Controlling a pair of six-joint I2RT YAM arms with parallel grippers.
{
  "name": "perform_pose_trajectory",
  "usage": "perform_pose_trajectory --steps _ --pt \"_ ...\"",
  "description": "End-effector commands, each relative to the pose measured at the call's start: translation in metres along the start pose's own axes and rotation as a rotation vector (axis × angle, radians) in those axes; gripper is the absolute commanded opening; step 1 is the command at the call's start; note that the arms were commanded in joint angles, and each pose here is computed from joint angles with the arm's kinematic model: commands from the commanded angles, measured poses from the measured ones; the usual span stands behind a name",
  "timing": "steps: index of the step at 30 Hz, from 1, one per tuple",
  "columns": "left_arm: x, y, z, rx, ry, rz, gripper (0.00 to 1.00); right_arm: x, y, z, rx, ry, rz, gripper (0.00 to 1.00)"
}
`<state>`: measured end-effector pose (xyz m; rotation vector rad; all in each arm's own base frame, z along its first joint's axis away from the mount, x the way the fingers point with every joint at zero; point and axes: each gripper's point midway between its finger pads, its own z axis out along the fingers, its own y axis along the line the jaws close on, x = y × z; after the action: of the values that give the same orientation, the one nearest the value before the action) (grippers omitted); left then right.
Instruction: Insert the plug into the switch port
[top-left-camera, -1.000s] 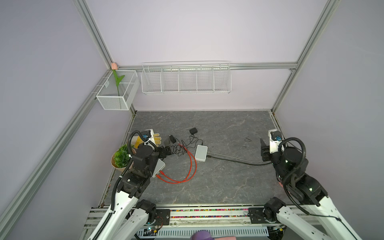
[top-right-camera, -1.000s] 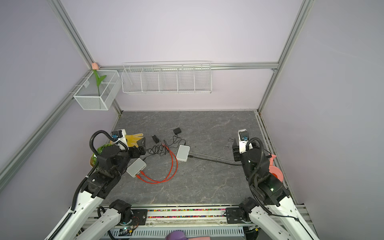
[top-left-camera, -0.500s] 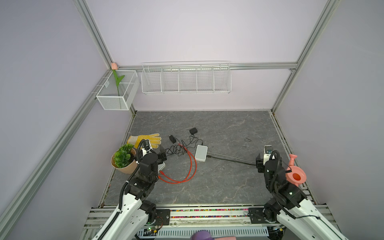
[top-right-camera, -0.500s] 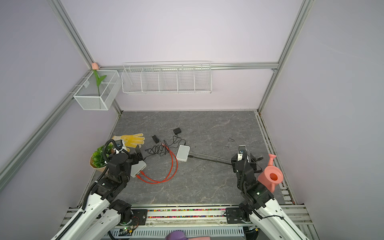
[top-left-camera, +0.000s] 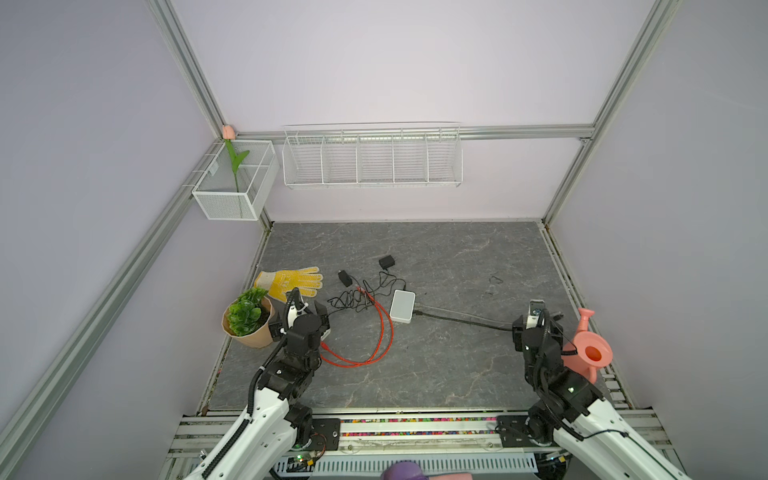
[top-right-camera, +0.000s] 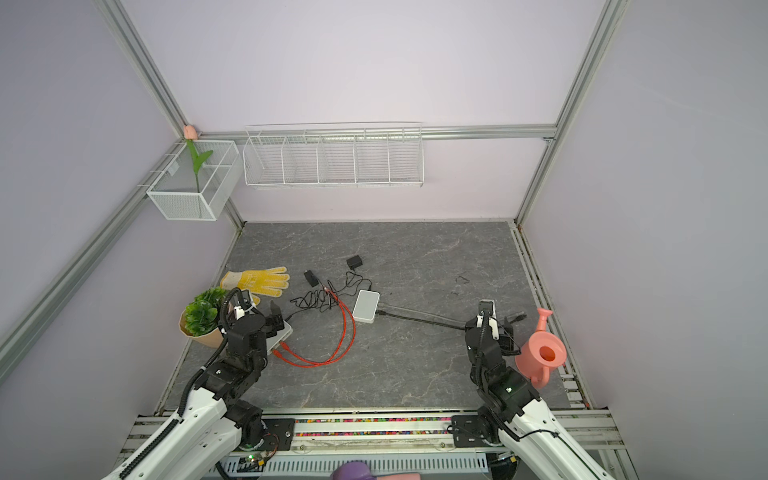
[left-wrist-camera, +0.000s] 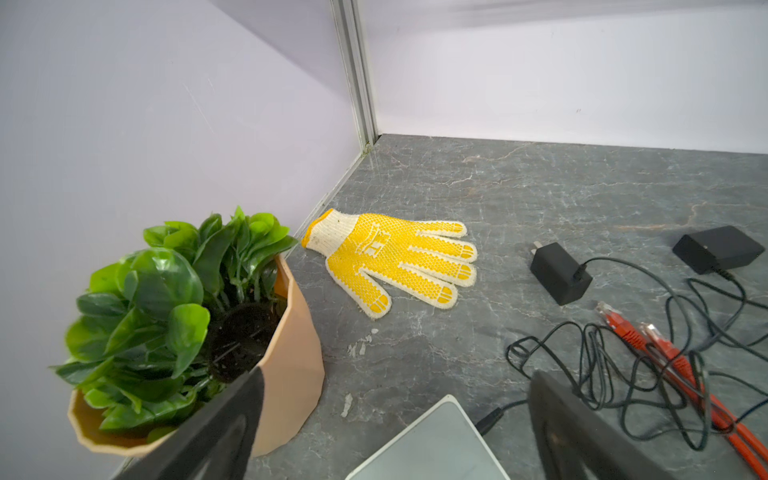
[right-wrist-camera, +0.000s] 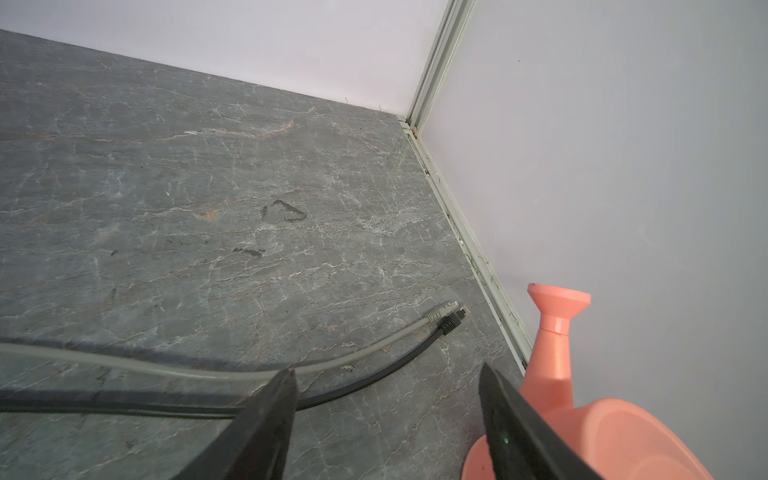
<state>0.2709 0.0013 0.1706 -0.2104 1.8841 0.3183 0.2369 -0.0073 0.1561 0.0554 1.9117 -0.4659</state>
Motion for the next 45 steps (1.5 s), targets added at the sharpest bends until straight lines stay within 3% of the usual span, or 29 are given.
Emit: perform_pose_trajectory --steps 1,10,21,30,40,41,45 --pt "0.007 0.003 0.003 -0.024 0.004 0.004 0.99 0.001 -0.002 0.004 0.031 -0.022 0.035 0.74" --pt "0.023 -0.003 0.008 -0.004 0.026 0.004 1.00 0.012 -0.007 0.014 0.097 -0.010 0.075 0.87" --pt "0.023 -0.006 0.007 0.018 0.024 -0.001 1.00 0.016 -0.002 0.029 0.117 0.063 0.049 0.90" --pt "0.018 -0.009 0.010 0.017 -0.006 -0.006 1.00 0.009 0.003 0.036 0.111 0.022 0.029 0.94" --pt "0.010 -0.004 0.019 -0.060 -0.062 -0.037 1.00 0.001 0.002 0.049 0.102 -0.017 0.086 1.00" --pt "0.010 -0.003 0.020 -0.064 -0.069 -0.041 1.00 0.001 0.003 0.051 0.100 -0.019 0.085 0.90" --pt "0.007 -0.002 0.020 -0.073 -0.089 -0.042 1.00 -0.002 0.005 0.057 0.104 -0.023 0.085 0.89"
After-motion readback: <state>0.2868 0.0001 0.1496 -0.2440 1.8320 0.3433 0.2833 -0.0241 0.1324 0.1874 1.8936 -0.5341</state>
